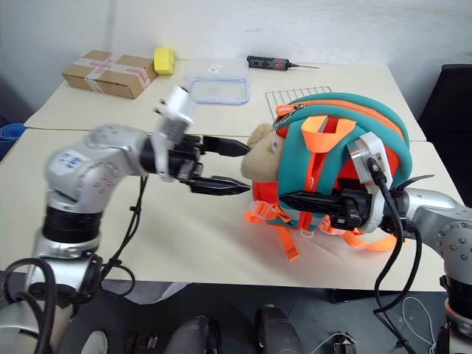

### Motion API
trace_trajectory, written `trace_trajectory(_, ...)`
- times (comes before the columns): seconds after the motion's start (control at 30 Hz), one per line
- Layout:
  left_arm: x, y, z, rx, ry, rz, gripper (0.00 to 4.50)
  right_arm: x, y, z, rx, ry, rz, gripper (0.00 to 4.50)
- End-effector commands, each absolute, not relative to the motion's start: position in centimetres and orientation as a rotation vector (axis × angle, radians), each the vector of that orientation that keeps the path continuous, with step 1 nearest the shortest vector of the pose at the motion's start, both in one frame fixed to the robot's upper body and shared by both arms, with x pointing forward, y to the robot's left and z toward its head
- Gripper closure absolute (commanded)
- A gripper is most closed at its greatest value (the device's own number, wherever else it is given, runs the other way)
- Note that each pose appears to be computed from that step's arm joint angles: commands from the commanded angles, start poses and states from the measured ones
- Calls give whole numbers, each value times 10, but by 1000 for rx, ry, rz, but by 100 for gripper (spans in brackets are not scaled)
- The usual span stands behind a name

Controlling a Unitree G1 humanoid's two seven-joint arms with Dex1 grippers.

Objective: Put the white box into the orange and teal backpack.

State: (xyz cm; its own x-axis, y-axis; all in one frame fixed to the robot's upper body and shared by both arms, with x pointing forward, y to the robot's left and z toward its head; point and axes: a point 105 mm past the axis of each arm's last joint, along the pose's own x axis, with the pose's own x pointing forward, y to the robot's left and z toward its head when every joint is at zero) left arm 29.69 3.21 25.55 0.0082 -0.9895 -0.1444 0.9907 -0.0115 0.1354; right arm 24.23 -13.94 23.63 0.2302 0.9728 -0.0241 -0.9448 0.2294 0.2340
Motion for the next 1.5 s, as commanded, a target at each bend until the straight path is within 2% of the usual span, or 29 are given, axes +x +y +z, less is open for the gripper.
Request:
trace_trajectory(0.03, 304, 21, 268, 232, -87, -1529, 30, 236, -137, 244, 172, 137, 1355, 450)
trace_trajectory(0.23, 317, 15, 269, 258, -122, -1462, 30, 233, -136, 243, 182, 132, 1349, 450)
trace_trajectory(0.37, 316, 25, 292, 200, -176, -1466, 30, 231, -137, 242, 188, 127, 1336, 450)
trace_trajectory(0.47, 318, 27, 289, 250, -169, -1457, 30, 229, -137, 242, 190, 128, 1334, 450)
trace_trajectory(0.73, 325, 1, 272, 257, -125, -1470, 30, 229, -135, 244, 188, 117, 1336, 450)
trace_trajectory(0.77, 325, 1, 272, 253, -124, -1469, 68, 229, -135, 244, 187, 116, 1336, 450)
trace_trajectory(1.03, 324, 16, 285, 214, -151, -1470, 281, 229, -138, 243, 185, 117, 1322, 450)
trace_trajectory(1.13, 322, 31, 299, 226, -191, -1480, 360, 229, -139, 242, 189, 112, 1313, 450)
trace_trajectory(1.2, 329, 45, 317, 211, -219, -1435, 396, 229, -141, 242, 191, 110, 1302, 450)
trace_trajectory(1.33, 344, 72, 327, 276, -205, -1351, 409, 230, -146, 240, 195, 109, 1278, 450)
trace_trajectory(1.5, 369, 104, 290, 591, -91, -1232, 409, 229, -150, 239, 208, 100, 1252, 450)
